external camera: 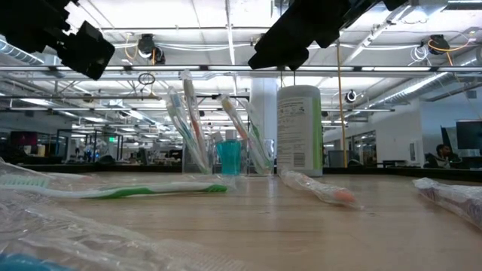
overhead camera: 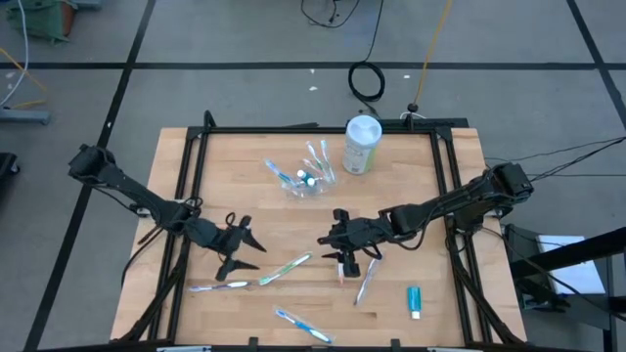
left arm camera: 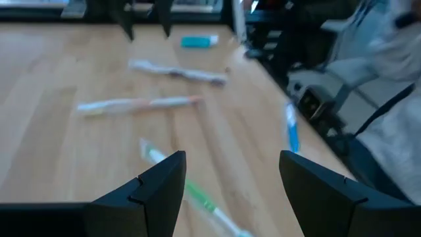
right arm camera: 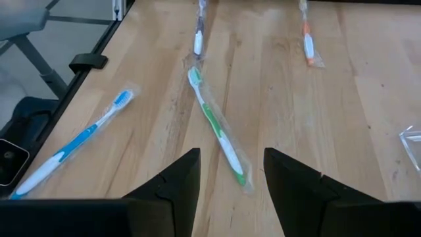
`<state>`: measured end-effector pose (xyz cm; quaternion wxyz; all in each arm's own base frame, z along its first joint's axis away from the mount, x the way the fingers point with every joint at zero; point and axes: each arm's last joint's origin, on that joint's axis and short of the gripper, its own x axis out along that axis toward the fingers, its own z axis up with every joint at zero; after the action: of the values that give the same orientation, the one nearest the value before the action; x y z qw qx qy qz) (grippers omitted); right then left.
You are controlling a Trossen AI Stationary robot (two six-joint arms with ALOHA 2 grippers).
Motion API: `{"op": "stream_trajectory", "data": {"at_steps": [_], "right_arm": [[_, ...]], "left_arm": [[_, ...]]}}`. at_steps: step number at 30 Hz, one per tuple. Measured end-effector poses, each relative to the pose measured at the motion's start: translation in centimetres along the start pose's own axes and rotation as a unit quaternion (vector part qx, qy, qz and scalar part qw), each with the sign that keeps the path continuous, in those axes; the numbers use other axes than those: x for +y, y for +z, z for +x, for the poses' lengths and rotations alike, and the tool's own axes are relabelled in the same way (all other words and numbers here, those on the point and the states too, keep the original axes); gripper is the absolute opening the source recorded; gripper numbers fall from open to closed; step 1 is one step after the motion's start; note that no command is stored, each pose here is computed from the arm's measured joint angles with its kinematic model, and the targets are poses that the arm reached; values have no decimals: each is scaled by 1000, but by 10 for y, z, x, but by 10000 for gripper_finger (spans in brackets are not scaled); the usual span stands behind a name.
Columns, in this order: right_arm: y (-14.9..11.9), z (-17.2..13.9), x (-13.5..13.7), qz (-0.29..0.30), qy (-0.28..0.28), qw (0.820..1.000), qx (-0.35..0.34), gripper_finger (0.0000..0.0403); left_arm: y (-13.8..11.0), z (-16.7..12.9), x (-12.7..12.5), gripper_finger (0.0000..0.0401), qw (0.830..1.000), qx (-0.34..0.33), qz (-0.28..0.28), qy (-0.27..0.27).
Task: Pick & Place toothbrushing station
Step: Put the orange toothbrush into the transparent organizer
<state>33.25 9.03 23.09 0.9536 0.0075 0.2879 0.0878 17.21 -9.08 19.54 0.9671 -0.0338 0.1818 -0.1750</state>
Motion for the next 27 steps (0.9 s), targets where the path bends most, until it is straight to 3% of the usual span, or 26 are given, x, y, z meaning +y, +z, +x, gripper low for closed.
{"op": "stream_trajectory", "data": {"at_steps": [4, 8, 13, 18, 24, 27], "right_arm": [[0, 0, 0, 0, -1, 1000, 0, 158], [0, 0, 0, 0, -1, 1000, 0, 159], [0, 0, 0, 0, -1, 1000, 0, 158], [0, 0, 0, 0, -1, 1000, 1, 156], [-1, 0, 0, 1, -1, 1000, 4, 155], [-6, 1, -1, 30, -3, 999, 11, 155]], "left_arm": [[-6, 4, 1, 250, 1000, 17, 0, 16], [-18, 6, 8, 250, 993, 59, -9, 105], [-35, 4, 19, 250, 968, 117, -52, 215], [-42, 2, 24, 250, 957, 145, -125, 219], [-42, 2, 26, 250, 958, 152, -103, 220], [-43, 2, 26, 250, 955, 152, -120, 223]]}}
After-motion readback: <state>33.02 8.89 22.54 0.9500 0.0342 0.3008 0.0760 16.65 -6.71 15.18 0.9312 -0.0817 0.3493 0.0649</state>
